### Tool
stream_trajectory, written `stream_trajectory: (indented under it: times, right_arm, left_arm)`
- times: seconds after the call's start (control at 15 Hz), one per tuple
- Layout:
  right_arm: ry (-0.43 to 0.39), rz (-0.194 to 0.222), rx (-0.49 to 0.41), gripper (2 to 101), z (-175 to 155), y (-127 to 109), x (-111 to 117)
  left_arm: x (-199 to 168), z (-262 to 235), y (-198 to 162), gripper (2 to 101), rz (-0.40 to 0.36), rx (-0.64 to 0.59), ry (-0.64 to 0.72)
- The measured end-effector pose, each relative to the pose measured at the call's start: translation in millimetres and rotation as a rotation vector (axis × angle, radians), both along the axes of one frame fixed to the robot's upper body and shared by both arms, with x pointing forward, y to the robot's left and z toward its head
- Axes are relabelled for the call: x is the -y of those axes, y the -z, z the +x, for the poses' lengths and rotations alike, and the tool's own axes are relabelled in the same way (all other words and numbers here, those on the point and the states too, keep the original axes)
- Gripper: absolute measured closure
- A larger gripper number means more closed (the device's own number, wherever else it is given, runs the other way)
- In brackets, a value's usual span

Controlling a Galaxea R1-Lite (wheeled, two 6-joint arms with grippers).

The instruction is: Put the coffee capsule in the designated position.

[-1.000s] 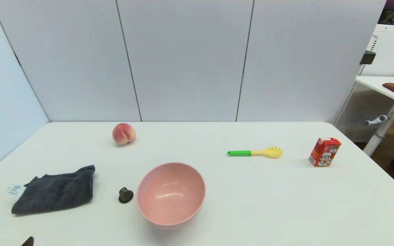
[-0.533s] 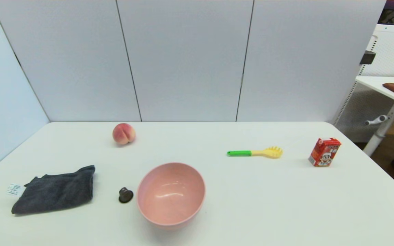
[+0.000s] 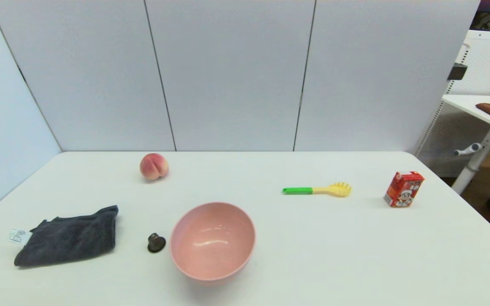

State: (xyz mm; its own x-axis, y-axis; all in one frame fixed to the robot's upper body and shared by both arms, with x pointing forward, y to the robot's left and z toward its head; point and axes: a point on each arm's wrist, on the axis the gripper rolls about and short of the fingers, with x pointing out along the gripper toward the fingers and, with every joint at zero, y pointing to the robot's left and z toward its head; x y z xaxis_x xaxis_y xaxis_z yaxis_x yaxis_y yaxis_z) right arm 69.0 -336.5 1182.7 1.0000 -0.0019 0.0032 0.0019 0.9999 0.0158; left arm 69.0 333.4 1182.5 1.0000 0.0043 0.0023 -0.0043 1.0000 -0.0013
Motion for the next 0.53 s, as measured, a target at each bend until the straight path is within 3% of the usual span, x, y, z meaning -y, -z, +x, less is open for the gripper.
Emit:
stream_trajectory:
  times: [0.53]
  right_arm:
    - [0.006, 0.002, -0.002, 4.3, 0.0, 0.2, 0.1]
  left_arm:
    - [0.0, 0.0, 0.0, 5.7, 0.0, 0.0, 0.0]
